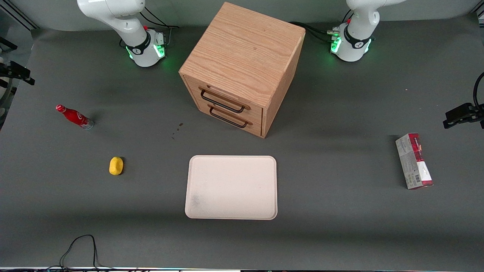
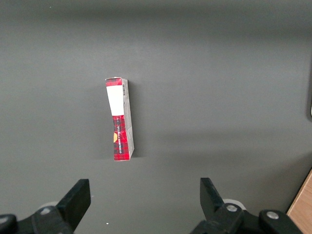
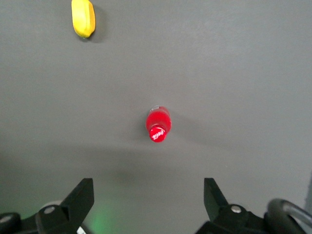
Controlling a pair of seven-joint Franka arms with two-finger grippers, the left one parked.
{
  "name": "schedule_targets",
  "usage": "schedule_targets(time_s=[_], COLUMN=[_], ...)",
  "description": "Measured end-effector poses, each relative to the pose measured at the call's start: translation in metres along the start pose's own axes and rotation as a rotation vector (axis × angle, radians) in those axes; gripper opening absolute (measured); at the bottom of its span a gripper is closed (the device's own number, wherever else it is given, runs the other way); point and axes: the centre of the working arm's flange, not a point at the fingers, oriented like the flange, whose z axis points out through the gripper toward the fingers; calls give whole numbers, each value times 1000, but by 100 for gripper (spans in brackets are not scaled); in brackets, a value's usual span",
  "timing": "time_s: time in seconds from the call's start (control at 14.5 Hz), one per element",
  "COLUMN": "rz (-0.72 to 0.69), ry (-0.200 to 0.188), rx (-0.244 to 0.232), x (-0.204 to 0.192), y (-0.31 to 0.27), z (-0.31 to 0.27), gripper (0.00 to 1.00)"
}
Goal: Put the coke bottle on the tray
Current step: 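Lower the open right gripper around the bottle cap and close it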
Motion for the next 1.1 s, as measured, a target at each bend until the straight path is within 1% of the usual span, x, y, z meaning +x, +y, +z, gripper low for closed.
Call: schedule_targets(time_s=[0.41, 0.69, 0.89, 1.1], rz=[3, 12, 12, 11], ry=[3, -29, -54, -69], rx=[-33, -48, -41, -34], x=[13, 14, 10, 8], y=[1, 4, 2, 0], z=[90, 130, 144, 152], gripper=[100, 100, 100, 100])
